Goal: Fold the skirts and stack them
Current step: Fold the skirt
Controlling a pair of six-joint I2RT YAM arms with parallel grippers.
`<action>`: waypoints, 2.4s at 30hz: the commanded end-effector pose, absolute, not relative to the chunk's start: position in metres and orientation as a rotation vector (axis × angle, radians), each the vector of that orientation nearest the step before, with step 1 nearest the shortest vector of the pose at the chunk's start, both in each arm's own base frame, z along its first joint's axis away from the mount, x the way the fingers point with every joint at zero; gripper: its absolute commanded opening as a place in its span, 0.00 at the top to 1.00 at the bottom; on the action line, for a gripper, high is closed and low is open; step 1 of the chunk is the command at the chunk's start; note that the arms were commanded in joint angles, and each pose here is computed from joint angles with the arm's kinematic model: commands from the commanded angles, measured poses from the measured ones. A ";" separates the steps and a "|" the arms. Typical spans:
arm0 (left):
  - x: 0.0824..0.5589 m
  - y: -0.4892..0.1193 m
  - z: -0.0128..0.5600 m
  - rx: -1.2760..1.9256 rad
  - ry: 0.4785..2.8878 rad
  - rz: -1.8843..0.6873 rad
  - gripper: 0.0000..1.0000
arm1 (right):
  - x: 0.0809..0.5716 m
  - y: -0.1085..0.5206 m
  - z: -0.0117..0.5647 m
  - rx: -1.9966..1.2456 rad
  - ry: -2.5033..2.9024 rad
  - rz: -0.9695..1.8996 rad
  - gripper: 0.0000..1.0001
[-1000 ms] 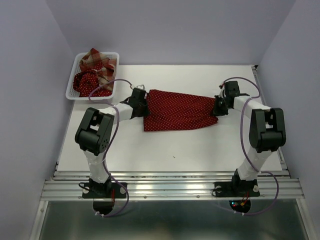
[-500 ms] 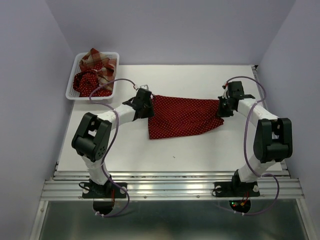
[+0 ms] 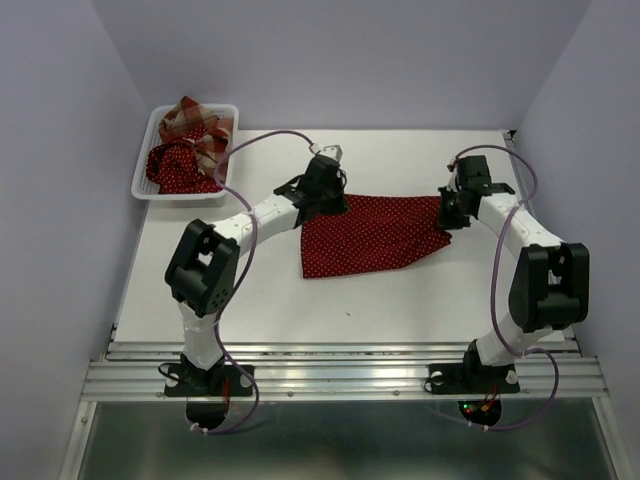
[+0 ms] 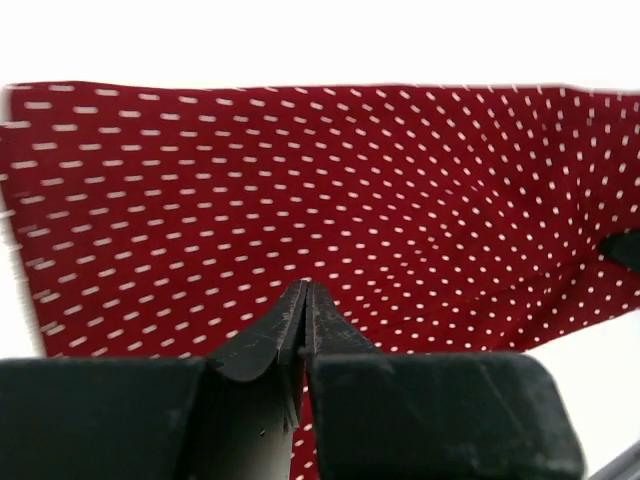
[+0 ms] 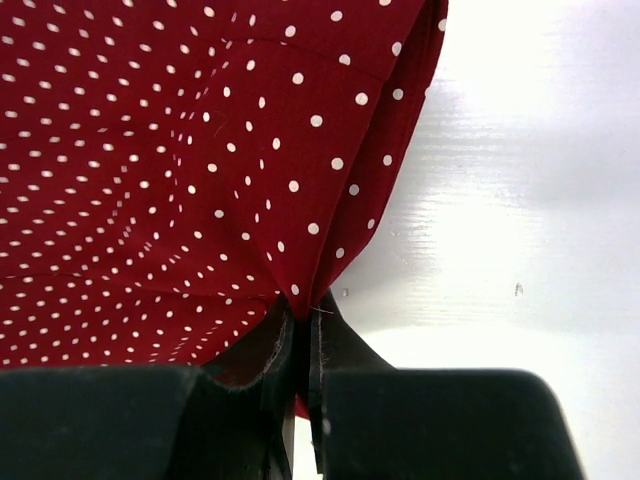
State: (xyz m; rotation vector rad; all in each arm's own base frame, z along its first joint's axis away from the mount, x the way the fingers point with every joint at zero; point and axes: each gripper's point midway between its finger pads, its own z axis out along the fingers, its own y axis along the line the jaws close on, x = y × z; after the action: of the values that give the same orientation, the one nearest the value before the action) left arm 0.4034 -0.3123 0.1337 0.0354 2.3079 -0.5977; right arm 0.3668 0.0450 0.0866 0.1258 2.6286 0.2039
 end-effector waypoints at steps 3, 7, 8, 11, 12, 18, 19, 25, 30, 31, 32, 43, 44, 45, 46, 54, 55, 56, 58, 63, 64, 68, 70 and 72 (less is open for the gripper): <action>0.395 -0.366 0.123 0.167 2.313 -0.739 0.87 | 0.383 0.051 0.144 0.080 2.484 0.210 0.99; 0.381 -0.384 0.104 0.212 2.351 -0.780 0.88 | 0.384 0.058 0.160 0.059 2.454 0.220 0.99; 0.377 -0.386 0.096 0.216 2.370 -0.776 0.89 | 0.383 0.064 0.163 0.040 2.451 0.228 0.99; 0.371 -0.395 0.089 0.227 2.365 -0.816 0.90 | 0.382 0.080 0.171 0.000 2.450 0.218 0.99; 0.372 -0.398 0.089 0.227 2.352 -0.830 0.90 | 0.381 0.084 0.172 0.004 2.451 0.214 0.99; 0.371 -0.397 0.066 0.212 2.386 -0.806 0.91 | 0.380 0.132 0.192 -0.037 2.426 0.227 0.99; 0.371 -0.396 0.059 0.207 2.397 -0.793 0.91 | 0.380 0.139 0.195 -0.058 2.421 0.250 0.99; 0.371 -0.390 0.036 0.179 2.441 -0.733 0.93 | 0.378 0.176 0.208 -0.117 2.397 0.311 0.99; 0.366 -0.388 0.026 0.157 2.456 -0.750 0.96 | 0.374 0.207 0.216 -0.169 2.370 0.434 0.99; 0.366 -0.388 0.024 0.156 2.459 -0.751 0.96 | 0.374 0.209 0.215 -0.169 2.373 0.444 1.00; 0.366 -0.389 0.024 0.155 2.456 -0.756 0.96 | 0.373 0.215 0.214 -0.180 2.370 0.456 0.99; 0.363 -0.385 0.056 0.139 2.398 -0.810 0.97 | 0.377 0.220 0.190 -0.189 2.425 0.400 0.99; 0.363 -0.385 0.072 0.152 2.367 -0.829 0.98 | 0.377 0.219 0.189 -0.193 2.428 0.397 0.99; 0.363 -0.381 0.078 0.166 2.368 -0.826 0.98 | 0.377 0.218 0.188 -0.193 2.431 0.391 0.99; 0.364 -0.379 0.094 0.167 2.334 -0.832 0.98 | 0.376 0.218 0.188 -0.195 2.430 0.391 0.99; 0.373 -0.316 0.106 0.050 2.318 -0.683 0.97 | 0.373 0.203 0.183 -0.199 2.446 0.297 0.99; 0.375 -0.307 0.101 0.031 2.325 -0.664 0.97 | 0.373 0.203 0.182 -0.206 2.446 0.292 0.99; 0.375 -0.299 0.093 0.011 2.345 -0.647 0.98 | 0.373 0.203 0.181 -0.208 2.449 0.290 0.99; 0.381 -0.282 0.083 -0.030 2.366 -0.625 0.99 | 0.372 0.203 0.182 -0.217 2.452 0.294 0.99; 0.384 -0.265 0.067 -0.071 2.389 -0.591 1.00 | 0.372 0.207 0.185 -0.227 2.458 0.318 0.99; 0.384 -0.265 0.066 -0.070 2.390 -0.590 1.00 | 0.372 0.207 0.185 -0.226 2.460 0.318 0.99; 0.382 -0.262 0.048 -0.070 2.431 -0.563 1.00 | 0.370 0.218 0.186 -0.243 2.458 0.344 0.99; 0.381 -0.259 0.038 -0.080 2.451 -0.544 1.00 | 0.371 0.224 0.188 -0.258 2.452 0.355 0.99; 0.379 -0.256 0.032 -0.085 2.464 -0.528 1.00 | 0.366 0.236 0.190 -0.301 2.451 0.359 0.99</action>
State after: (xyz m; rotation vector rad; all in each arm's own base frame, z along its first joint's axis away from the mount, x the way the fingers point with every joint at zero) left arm 0.3815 -0.2606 0.0420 -0.0976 2.4535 -0.5622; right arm 0.3631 0.2101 0.1673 -0.2322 2.5130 0.3096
